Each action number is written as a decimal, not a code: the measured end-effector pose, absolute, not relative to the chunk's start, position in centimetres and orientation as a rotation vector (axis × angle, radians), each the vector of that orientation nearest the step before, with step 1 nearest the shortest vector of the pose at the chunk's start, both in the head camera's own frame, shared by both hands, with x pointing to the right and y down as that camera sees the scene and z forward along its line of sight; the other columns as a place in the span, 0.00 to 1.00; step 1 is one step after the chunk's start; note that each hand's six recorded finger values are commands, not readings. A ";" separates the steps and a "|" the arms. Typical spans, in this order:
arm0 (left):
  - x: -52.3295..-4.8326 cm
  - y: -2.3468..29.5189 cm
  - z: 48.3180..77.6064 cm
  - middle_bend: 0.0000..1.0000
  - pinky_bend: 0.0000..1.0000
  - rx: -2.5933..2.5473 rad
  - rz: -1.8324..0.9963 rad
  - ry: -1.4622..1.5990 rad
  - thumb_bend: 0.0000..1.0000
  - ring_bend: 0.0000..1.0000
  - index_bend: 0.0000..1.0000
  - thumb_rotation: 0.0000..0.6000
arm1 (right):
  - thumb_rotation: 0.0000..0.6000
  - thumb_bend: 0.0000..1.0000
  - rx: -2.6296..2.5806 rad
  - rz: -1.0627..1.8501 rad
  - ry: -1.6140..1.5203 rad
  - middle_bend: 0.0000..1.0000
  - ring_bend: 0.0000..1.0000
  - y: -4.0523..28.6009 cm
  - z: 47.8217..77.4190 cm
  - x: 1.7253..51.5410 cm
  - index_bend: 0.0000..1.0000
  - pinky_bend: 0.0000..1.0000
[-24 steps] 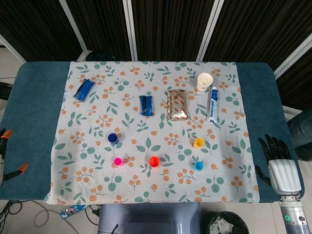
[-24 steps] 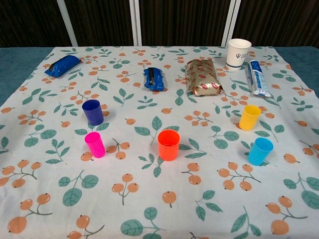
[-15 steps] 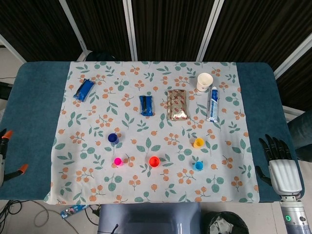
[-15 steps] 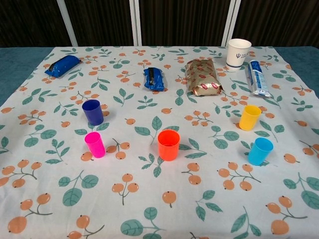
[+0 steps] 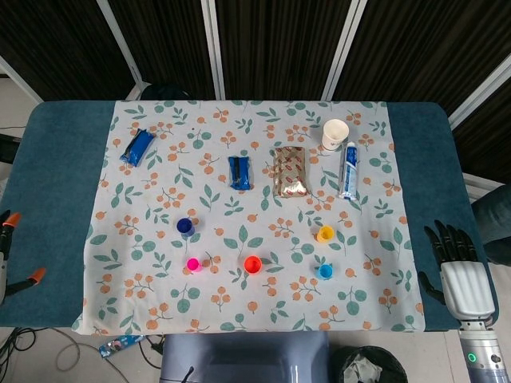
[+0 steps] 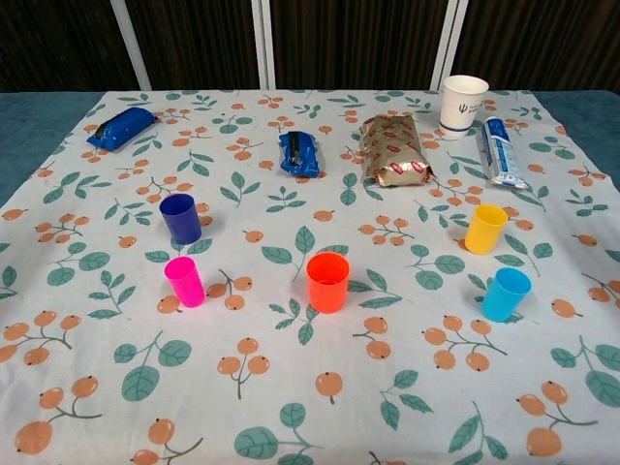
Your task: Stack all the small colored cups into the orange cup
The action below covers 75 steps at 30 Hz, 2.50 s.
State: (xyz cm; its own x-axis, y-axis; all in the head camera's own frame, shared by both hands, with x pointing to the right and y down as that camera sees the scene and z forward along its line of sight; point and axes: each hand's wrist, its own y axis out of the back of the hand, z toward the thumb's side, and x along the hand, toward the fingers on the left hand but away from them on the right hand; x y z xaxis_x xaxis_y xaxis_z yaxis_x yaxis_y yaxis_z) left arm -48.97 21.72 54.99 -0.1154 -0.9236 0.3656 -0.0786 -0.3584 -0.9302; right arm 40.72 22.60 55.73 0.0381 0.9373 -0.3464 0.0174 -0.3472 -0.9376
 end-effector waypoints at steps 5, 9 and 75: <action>-48.2 21.7 55.1 0.00 0.00 -1.507 -1.531 1.136 0.09 0.00 0.01 1.00 | 1.00 0.40 -1.505 1.429 -1.009 0.00 0.00 22.7 55.8 40.7 0.05 0.09; -46.9 21.2 55.3 0.00 0.00 -1.561 -1.481 1.078 0.09 0.00 0.03 1.00 | 1.00 0.40 -1.505 1.434 -1.001 0.00 0.00 22.8 55.9 40.6 0.05 0.09; -23.3 10.7 69.8 0.00 0.00 -1.742 -1.520 0.433 0.29 0.00 0.38 1.00 | 1.00 0.40 -1.490 1.468 -1.000 0.00 0.00 23.0 56.6 40.3 0.05 0.09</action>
State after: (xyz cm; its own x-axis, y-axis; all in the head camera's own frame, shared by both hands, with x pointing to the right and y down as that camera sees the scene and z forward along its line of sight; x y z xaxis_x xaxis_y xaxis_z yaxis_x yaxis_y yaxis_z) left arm -23.27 10.71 69.82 0.2303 -0.6913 0.6849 0.2264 -0.6464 -0.7286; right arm 40.26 22.98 56.61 0.0143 0.9300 -0.3673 0.0010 -0.3673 -0.9301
